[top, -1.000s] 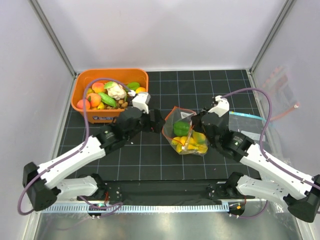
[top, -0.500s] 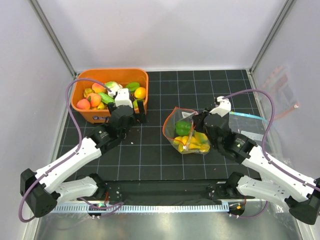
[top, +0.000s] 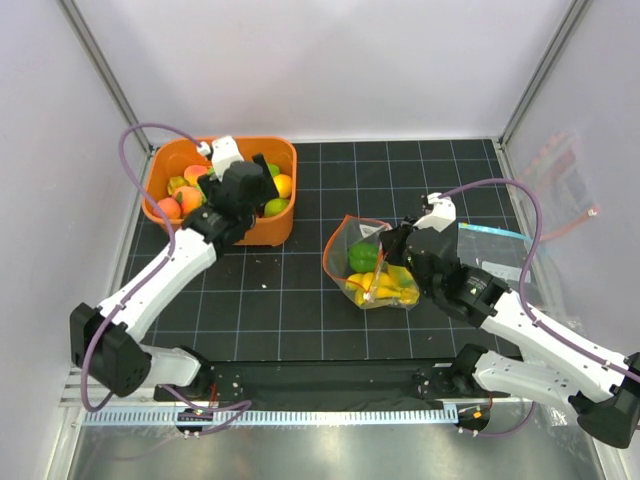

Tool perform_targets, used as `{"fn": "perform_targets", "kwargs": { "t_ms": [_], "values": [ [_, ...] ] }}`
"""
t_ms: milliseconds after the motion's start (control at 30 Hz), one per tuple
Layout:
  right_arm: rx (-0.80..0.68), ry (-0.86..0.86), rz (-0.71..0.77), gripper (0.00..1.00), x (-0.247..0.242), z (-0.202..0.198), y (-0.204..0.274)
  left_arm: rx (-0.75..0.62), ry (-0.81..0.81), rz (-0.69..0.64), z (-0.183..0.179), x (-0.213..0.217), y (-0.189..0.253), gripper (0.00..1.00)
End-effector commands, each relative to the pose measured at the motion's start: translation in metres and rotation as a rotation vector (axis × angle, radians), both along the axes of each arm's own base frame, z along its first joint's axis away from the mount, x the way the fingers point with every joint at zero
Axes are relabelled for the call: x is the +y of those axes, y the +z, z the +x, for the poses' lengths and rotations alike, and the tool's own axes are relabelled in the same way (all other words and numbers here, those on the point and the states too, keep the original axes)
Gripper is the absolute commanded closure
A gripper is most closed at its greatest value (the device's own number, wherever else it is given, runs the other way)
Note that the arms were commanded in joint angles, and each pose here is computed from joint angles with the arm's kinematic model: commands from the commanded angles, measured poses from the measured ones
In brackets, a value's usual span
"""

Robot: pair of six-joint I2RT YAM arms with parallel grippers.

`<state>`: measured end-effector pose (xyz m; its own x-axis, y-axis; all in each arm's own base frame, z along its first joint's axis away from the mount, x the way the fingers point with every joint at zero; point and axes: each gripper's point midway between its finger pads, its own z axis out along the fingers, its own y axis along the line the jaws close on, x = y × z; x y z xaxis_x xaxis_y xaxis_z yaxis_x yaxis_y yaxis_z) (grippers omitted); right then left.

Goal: Place the food in the zip-top bag and seal the zipper
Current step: Pick up the fake vegetable from the bin.

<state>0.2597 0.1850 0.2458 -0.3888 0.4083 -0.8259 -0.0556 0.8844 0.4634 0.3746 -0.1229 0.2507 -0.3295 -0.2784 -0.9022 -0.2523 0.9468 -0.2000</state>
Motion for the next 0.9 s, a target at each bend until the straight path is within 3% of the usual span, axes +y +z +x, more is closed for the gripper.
{"fn": "perform_targets", "kwargs": {
  "t_ms": [0, 100, 233, 367, 600, 700, 867],
  "values": [
    [-0.050, 0.008, 0.031, 0.99, 0.003, 0.003, 0.015, -0.061, 0.110, -0.055, 0.023, 0.018, 0.041, 0.00],
    [-0.048, 0.011, 0.034, 0.99, 0.004, 0.003, 0.015, 0.005, 0.160, -0.026, 0.040, 0.040, 0.041, 0.00],
    [-0.045, 0.018, 0.032, 0.99, 0.005, 0.003, 0.014, 0.112, 0.121, 0.111, 0.059, 0.064, 0.039, 0.00],
    [-0.044, 0.026, 0.035, 0.99, 0.007, 0.003, 0.014, 0.202, 0.068, 0.347, 0.067, 0.083, 0.033, 0.00],
    [-0.030, 0.039, 0.031, 0.99, 0.012, 0.004, 0.009, 0.320, 0.080, 0.546, 0.075, 0.107, -0.007, 0.00],
    [-0.029, 0.039, 0.030, 0.99, 0.013, 0.005, 0.008, 0.321, 0.083, 0.506, 0.083, 0.107, -0.015, 0.00],
    [-0.014, 0.046, 0.020, 0.99, 0.017, 0.007, 0.001, 0.301, 0.025, 0.248, 0.104, 0.098, -0.034, 0.00]
  ]
}}
